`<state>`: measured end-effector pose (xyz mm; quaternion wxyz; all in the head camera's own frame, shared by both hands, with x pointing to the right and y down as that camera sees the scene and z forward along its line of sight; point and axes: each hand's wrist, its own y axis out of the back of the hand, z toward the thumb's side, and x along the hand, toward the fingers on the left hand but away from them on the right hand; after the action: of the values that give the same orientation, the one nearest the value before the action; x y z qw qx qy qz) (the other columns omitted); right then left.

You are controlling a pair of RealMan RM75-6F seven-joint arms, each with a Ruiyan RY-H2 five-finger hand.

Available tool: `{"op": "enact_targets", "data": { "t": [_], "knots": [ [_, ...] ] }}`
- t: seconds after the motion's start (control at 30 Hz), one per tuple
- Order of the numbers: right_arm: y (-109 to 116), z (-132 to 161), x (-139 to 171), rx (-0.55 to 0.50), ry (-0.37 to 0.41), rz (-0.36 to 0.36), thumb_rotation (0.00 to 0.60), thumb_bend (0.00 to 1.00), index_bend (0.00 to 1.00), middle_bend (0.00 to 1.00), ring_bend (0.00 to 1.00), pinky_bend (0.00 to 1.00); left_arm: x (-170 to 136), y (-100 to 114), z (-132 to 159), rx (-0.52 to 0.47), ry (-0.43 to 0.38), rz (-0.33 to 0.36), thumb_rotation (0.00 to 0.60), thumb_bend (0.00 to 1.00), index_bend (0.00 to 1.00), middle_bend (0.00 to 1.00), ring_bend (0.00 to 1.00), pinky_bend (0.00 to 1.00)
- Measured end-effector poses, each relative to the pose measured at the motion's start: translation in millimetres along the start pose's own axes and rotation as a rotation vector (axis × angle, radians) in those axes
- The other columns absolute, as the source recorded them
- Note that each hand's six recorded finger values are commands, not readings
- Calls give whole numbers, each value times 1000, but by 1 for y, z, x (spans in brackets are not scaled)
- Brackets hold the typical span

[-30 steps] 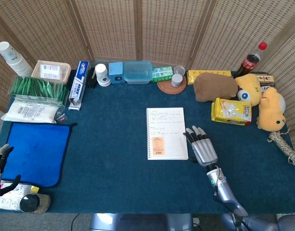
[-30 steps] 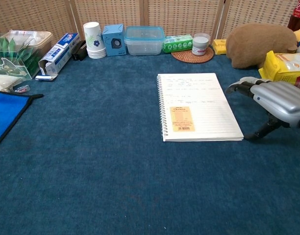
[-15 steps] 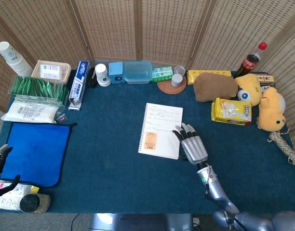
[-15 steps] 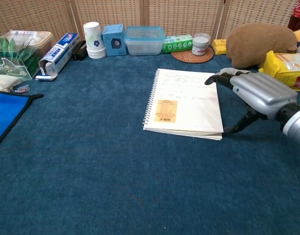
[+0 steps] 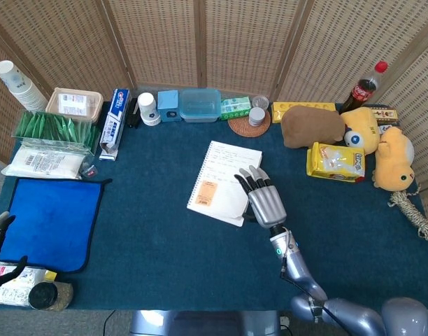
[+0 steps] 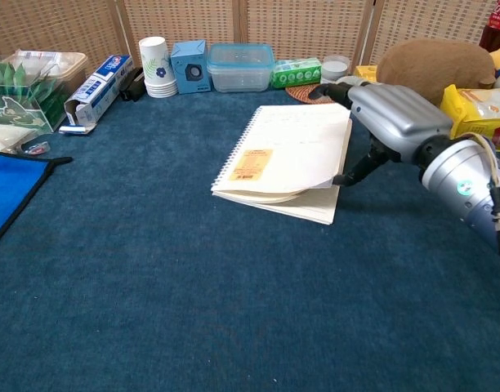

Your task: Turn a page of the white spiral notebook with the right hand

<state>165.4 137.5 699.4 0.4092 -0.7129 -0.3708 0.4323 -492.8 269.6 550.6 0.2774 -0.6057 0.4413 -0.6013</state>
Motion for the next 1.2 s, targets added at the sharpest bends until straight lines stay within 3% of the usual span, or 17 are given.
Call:
{"op": "enact_targets", "data": {
  "t": [0.4,0.7,1.2],
  "knots": [
    [8,15,-27,-74,2,-41,600,33,117,158,35,122,-6,-1,-7,-15,17,8,600,305,144,27,0,0],
    [28,30,-52,-137,34,-90,600,31,113,156,37,122,-12,-2,-11,-19,32,9,600,305,145,27,0,0],
    [55,81,-90,-225,118,-91,600,26,100,154,45,122,-22,-2,-15,-24,56,16,600,305,144,24,0,0]
  ]
}}
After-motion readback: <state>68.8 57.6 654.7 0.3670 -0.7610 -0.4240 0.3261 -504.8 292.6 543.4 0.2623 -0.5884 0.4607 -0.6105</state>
